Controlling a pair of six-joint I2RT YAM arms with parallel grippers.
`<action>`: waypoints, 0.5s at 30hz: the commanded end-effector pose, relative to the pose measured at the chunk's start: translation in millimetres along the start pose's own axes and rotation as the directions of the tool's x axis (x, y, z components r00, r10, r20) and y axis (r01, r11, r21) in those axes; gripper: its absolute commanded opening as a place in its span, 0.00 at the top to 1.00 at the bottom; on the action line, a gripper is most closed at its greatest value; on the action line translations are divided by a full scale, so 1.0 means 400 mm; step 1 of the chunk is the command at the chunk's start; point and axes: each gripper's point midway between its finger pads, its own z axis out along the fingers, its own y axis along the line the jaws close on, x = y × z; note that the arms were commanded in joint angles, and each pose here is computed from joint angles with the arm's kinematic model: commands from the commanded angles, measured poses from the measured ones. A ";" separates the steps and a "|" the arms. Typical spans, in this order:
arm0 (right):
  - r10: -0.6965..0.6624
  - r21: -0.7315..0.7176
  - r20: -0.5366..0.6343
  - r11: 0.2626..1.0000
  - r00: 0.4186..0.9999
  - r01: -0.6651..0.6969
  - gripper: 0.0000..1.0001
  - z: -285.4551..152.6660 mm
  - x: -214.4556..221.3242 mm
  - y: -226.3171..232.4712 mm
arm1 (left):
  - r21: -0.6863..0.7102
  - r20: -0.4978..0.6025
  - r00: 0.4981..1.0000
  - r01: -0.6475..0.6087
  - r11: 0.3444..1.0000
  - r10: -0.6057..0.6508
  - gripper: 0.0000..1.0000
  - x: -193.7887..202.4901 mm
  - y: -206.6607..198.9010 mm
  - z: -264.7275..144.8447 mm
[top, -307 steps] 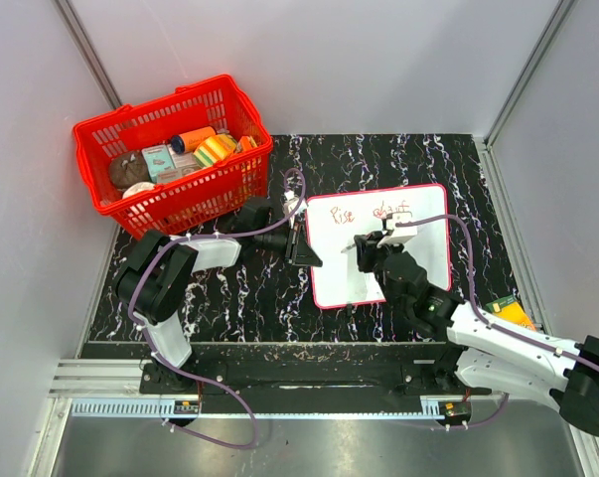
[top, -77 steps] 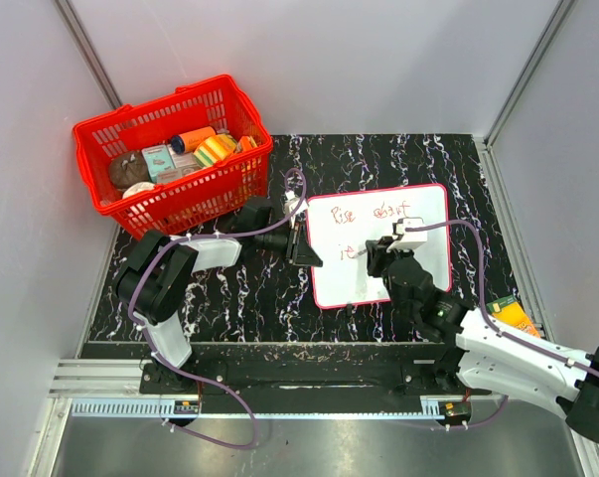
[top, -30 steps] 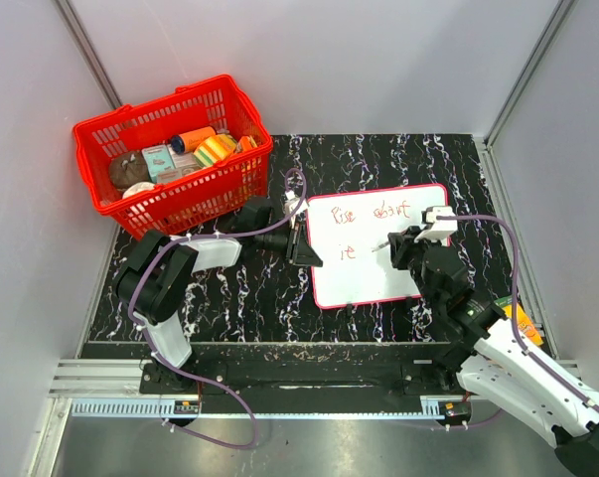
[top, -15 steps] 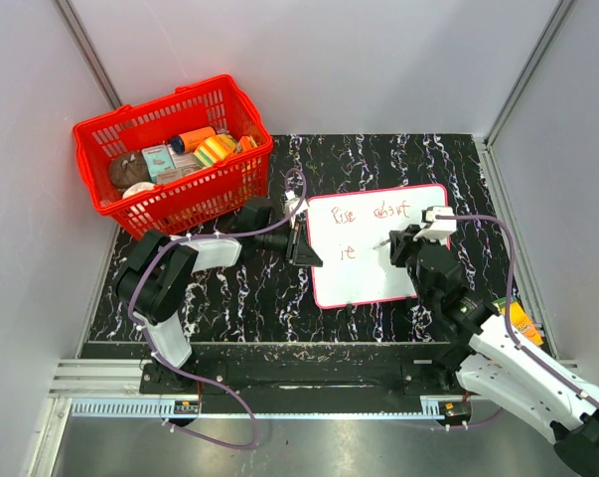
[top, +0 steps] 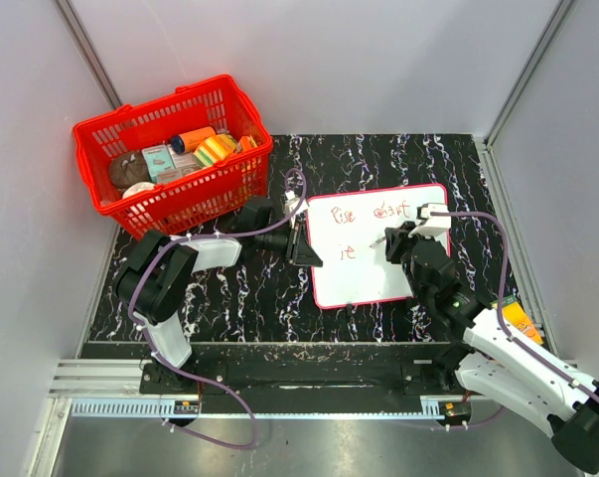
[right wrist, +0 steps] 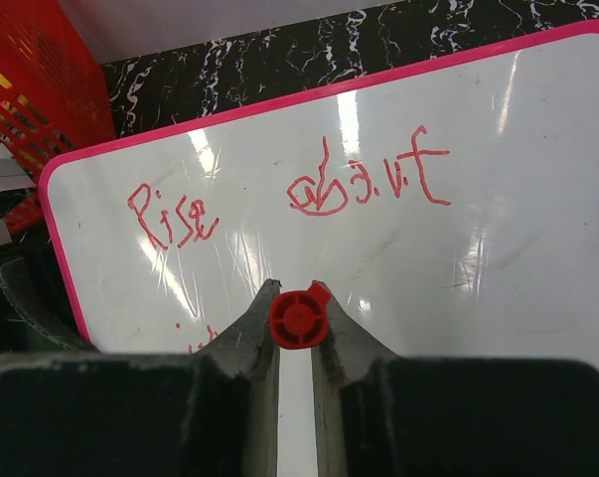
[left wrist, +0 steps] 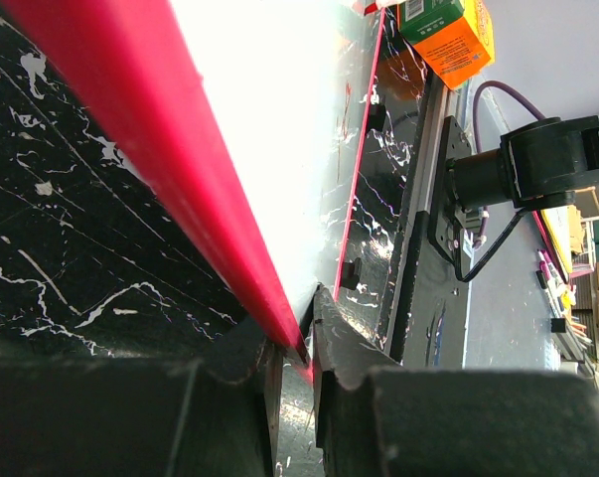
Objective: Write a sentence on the whiteboard
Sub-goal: Write on the whiteboard with the whiteboard.
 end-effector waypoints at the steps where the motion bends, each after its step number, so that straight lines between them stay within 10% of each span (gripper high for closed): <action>1: 0.033 -0.014 0.027 0.999 0.999 -0.032 1.00 0.004 -0.017 0.010 | -0.051 -0.046 0.997 -0.067 0.996 0.065 1.00 0.036 0.022 0.022; 15: -0.002 -0.020 -0.048 1.000 0.999 0.001 1.00 -0.002 0.030 0.005 | -0.052 -0.046 0.997 -0.067 0.996 0.065 1.00 0.034 0.023 0.023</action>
